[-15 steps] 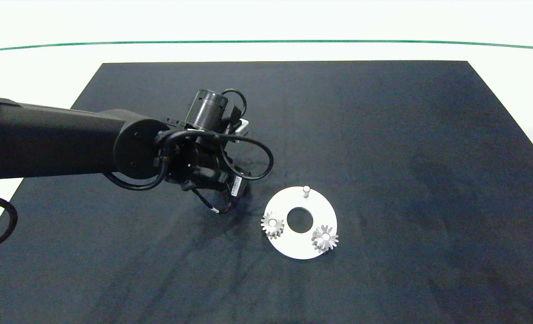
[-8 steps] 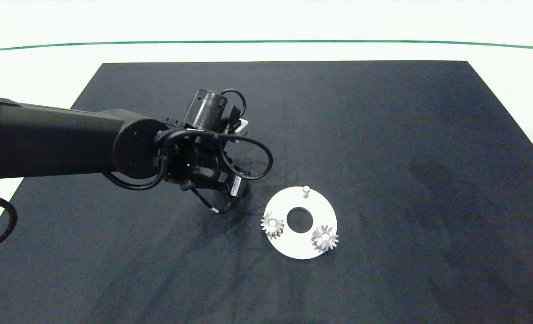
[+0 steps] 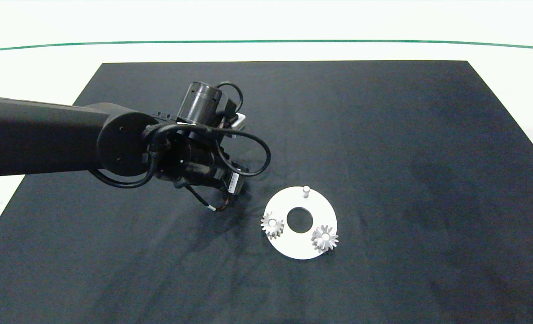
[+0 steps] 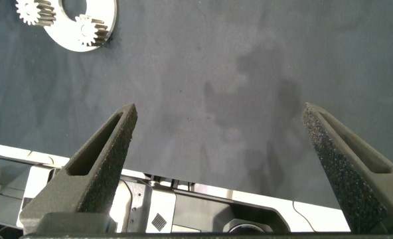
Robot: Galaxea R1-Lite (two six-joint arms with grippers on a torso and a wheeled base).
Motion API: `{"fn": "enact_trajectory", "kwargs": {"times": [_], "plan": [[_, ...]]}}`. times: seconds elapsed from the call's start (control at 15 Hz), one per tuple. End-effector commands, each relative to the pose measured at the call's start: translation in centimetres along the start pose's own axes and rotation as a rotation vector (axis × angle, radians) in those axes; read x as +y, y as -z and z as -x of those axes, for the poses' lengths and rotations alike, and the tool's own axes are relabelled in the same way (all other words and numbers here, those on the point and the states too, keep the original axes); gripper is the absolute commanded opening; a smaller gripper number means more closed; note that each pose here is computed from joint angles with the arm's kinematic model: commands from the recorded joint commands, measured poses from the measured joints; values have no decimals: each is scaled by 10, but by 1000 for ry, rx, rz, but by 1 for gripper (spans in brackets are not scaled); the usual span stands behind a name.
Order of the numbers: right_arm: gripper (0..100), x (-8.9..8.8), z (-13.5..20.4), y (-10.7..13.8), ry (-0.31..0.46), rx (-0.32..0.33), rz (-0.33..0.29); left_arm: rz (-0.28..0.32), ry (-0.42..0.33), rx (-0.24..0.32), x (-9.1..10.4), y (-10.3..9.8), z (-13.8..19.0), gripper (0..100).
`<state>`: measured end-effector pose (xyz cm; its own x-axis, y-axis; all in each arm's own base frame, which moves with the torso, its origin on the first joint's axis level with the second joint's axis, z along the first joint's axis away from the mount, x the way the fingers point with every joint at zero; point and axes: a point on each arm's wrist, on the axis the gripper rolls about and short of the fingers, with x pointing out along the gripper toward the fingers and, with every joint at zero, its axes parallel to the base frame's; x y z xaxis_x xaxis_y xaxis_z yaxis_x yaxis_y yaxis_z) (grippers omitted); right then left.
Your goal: Install three planetary gears onto the carrier pins
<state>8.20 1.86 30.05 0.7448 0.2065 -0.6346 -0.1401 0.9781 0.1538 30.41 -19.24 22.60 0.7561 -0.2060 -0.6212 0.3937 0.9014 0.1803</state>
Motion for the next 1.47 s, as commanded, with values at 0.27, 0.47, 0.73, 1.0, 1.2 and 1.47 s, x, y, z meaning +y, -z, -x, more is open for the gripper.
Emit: {"fn": "enact_trajectory", "kwargs": {"times": [0.27, 0.47, 0.73, 1.0, 1.2, 1.47], "plan": [[100, -1, -1, 0, 5, 7, -9, 4, 26, -106, 0, -9, 50, 13], [100, -1, 1, 0, 5, 1, -10, -27, 82, -140, -15, -2, 78, 13], [100, -1, 9, 4, -3, -30, -7, -52, 147, -113, -40, 17, 91, 13], [100, -1, 7, 4, -13, -18, -6, -58, 56, -102, -46, 20, 86, 13], [100, -1, 9, 6, -10, -25, -6, -82, 47, -104, -60, 24, 83, 13], [100, -4, 8, 10, 15, -20, -26, -109, 82, -100, -74, 28, 85, 13]]}}
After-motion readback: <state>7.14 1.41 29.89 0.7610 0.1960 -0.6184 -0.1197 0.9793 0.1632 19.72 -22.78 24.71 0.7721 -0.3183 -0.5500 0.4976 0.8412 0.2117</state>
